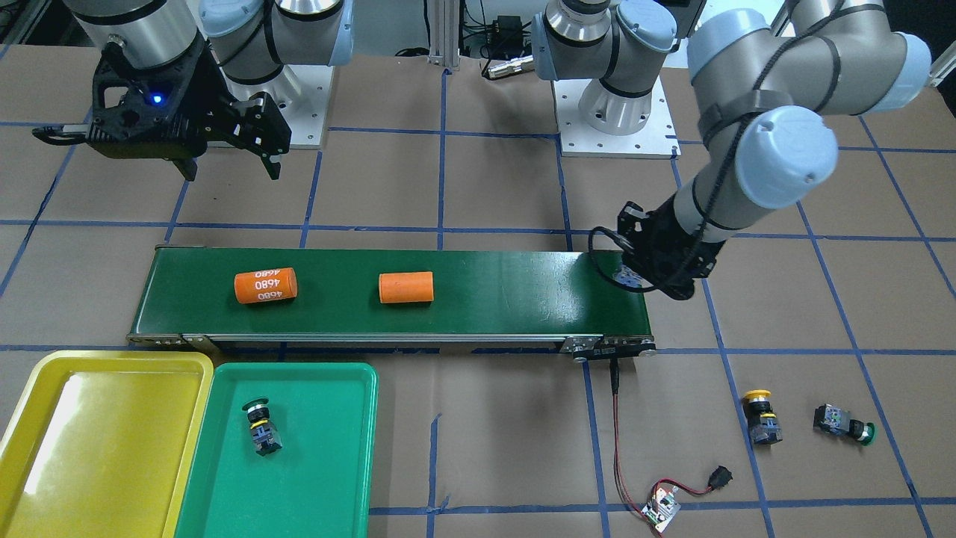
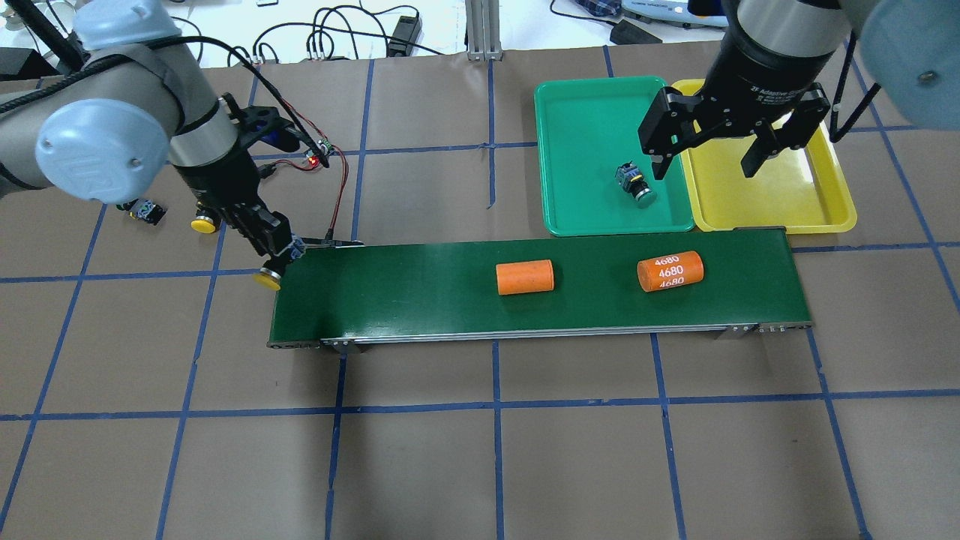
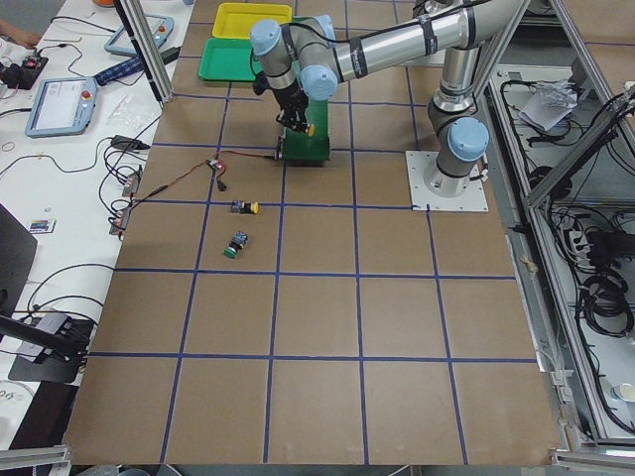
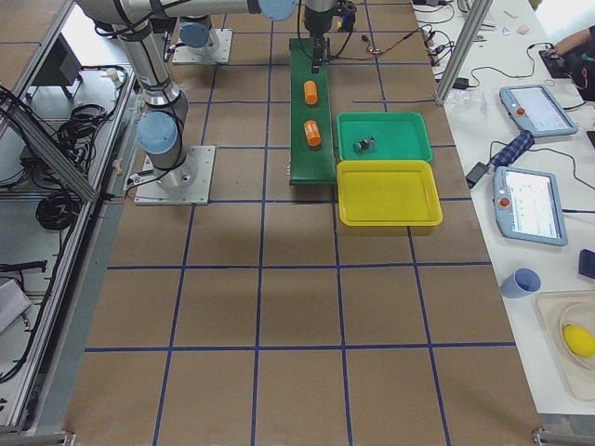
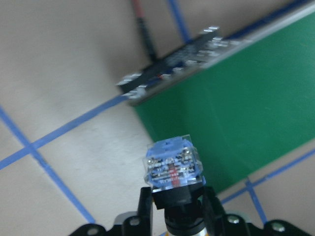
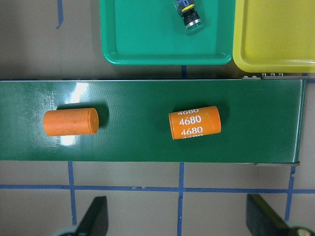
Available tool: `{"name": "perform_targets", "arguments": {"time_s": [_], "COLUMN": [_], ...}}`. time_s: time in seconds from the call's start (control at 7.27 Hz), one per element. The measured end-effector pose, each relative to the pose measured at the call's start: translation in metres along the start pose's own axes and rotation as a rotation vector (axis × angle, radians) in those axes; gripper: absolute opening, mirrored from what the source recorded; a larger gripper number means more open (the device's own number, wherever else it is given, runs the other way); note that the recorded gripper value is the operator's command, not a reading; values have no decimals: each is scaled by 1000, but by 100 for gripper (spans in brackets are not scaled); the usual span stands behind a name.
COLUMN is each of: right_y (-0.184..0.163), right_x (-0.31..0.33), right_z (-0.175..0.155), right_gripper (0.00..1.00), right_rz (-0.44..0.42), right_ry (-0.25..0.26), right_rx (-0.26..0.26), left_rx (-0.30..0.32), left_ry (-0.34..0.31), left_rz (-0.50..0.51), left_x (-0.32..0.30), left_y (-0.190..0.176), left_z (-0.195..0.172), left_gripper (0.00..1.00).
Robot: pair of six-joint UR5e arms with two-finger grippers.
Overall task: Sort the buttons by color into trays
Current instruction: 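Place the yellow-capped switch on the belt with the left gripper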
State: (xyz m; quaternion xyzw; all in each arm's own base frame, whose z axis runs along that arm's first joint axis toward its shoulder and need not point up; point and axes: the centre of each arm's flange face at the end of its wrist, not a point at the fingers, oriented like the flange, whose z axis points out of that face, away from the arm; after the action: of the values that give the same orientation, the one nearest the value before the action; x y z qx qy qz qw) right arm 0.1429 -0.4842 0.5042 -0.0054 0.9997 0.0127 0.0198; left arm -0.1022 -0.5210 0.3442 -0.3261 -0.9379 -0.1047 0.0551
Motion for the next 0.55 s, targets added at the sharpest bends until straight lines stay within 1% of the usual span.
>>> {"name": "perform_targets", "arguments": {"time_s": [0.14,0.28,0.55], "right_y": [0,0,1], "right_x": [1,1,1], "right_z": [0,0,0], "right_gripper": [100,100,100], "right_rz": [2,2,2], "right_ry": [1,1,1], "right_rx": [-2,-3,-3], "left_rx": [15,37,83], "left_ry": [-29,-58,-110], "left_rz": [97,196,343], "left_x": [26,37,39], "left_y": [-7,-12,-27], "left_z": [4,10,25], "left_gripper": [0,0,0]}}
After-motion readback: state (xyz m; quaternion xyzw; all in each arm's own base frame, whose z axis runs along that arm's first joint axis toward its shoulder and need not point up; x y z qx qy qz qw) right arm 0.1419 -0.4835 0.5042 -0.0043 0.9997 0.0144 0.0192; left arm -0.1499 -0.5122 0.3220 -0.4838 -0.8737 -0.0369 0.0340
